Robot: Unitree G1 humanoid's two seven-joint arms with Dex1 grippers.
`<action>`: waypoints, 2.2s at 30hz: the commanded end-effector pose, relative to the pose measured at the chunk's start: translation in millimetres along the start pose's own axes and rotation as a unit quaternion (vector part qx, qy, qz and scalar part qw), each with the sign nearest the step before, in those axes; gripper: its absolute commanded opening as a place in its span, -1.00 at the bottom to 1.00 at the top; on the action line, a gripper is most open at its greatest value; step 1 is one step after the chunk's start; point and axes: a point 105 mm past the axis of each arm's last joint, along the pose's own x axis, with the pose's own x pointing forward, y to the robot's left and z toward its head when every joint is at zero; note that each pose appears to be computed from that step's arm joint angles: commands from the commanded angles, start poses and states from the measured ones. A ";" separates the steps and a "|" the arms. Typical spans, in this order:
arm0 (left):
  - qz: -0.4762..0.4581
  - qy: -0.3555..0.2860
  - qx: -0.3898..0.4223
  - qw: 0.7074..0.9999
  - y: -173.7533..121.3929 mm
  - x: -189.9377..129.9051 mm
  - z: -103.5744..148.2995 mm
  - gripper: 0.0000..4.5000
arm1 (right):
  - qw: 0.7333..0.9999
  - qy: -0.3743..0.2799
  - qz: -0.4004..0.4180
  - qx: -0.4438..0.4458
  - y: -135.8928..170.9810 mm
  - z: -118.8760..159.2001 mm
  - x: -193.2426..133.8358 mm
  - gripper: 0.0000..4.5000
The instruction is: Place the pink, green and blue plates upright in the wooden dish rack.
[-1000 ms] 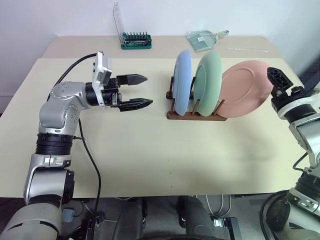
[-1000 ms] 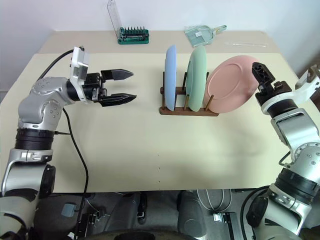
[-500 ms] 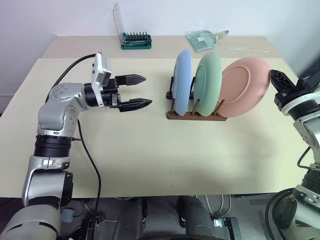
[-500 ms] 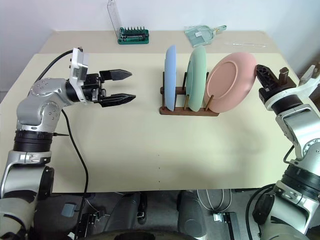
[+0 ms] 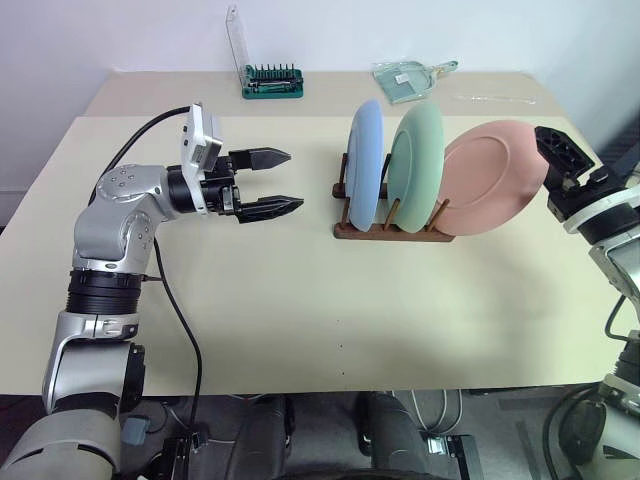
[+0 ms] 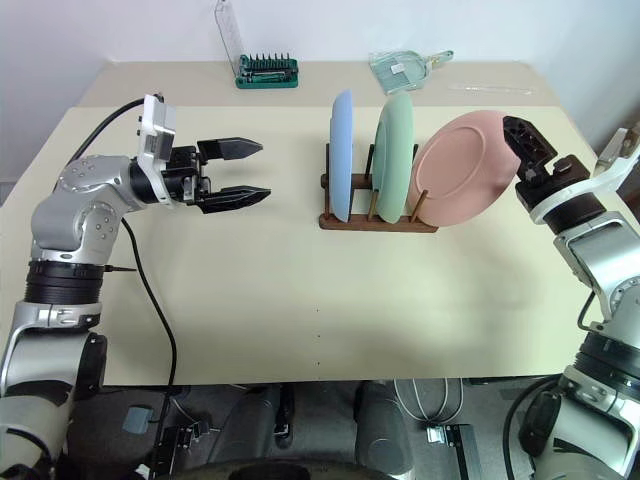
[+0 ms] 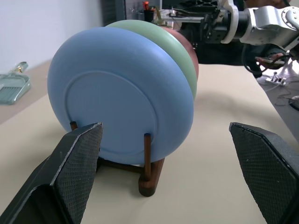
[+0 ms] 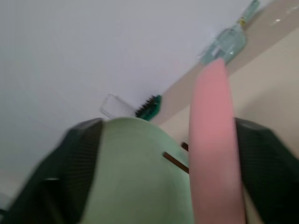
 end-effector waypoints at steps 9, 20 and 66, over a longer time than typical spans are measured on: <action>0.005 -0.014 0.020 1.000 -0.5 -4.2 12.9 1.00 | 1.000 0.003 0.025 -0.003 13.9 2.9 -1.1 0.98; 0.009 -0.012 0.019 1.000 -1.4 -5.2 12.2 1.00 | 0.999 0.009 0.048 0.006 23.9 2.5 4.3 -0.99; 0.009 -0.021 0.013 1.000 -3.7 -3.3 12.4 1.00 | 0.951 0.124 0.038 -0.282 21.6 -31.9 7.3 0.99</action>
